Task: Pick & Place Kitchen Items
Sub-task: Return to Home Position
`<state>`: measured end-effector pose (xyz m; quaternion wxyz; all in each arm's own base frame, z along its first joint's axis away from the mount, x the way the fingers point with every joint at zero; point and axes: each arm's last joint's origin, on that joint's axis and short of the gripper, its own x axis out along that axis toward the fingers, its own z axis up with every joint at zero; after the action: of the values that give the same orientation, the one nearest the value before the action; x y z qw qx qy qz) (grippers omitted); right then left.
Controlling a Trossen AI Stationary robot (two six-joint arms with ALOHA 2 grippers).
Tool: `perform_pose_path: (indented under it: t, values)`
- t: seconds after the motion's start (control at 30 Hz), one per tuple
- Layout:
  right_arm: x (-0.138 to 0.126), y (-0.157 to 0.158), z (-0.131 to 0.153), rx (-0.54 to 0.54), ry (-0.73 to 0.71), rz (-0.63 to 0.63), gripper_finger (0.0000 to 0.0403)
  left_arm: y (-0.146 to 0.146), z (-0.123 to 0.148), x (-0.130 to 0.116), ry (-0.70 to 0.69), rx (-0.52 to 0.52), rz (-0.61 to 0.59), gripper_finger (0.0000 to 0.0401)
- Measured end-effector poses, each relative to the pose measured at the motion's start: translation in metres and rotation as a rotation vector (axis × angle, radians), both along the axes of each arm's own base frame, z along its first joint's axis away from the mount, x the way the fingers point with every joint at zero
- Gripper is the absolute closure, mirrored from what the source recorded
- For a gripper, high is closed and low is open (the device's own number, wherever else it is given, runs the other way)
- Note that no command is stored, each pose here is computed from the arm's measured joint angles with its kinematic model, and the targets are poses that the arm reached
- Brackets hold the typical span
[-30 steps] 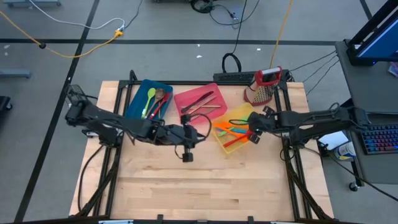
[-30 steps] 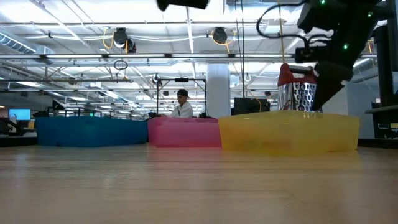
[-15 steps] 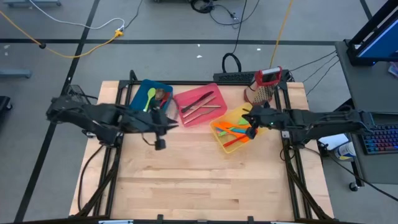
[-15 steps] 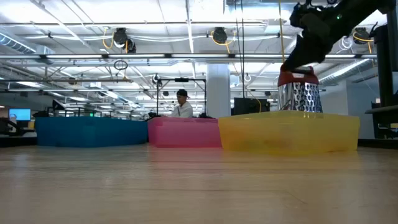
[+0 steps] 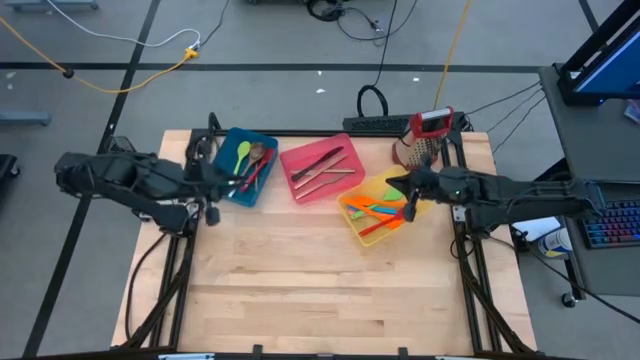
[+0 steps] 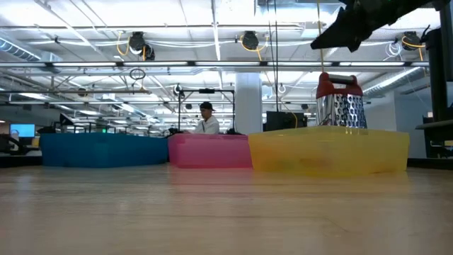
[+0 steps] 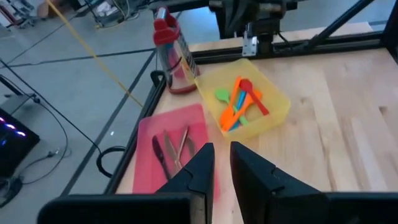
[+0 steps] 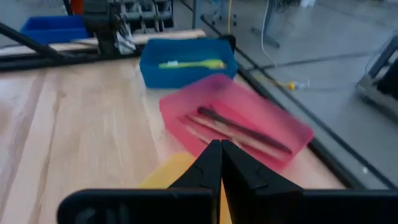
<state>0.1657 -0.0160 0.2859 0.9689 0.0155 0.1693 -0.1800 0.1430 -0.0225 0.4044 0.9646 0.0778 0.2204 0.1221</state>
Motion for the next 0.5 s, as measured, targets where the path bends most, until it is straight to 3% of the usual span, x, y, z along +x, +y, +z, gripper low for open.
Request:
perform_pose_path:
  t: [0.33,0.5]
  values:
    - [-0.012,0.001,0.009,-0.082,-0.037,0.03,0.0402,0.011,-0.06,-0.044,-0.095,-0.027,0.002,0.0345]
    - [-0.014,0.006,0.013,-0.084,-0.064,0.212,0.0402,0.016,-0.091,-0.061,-0.186,-0.052,0.003,0.0345]
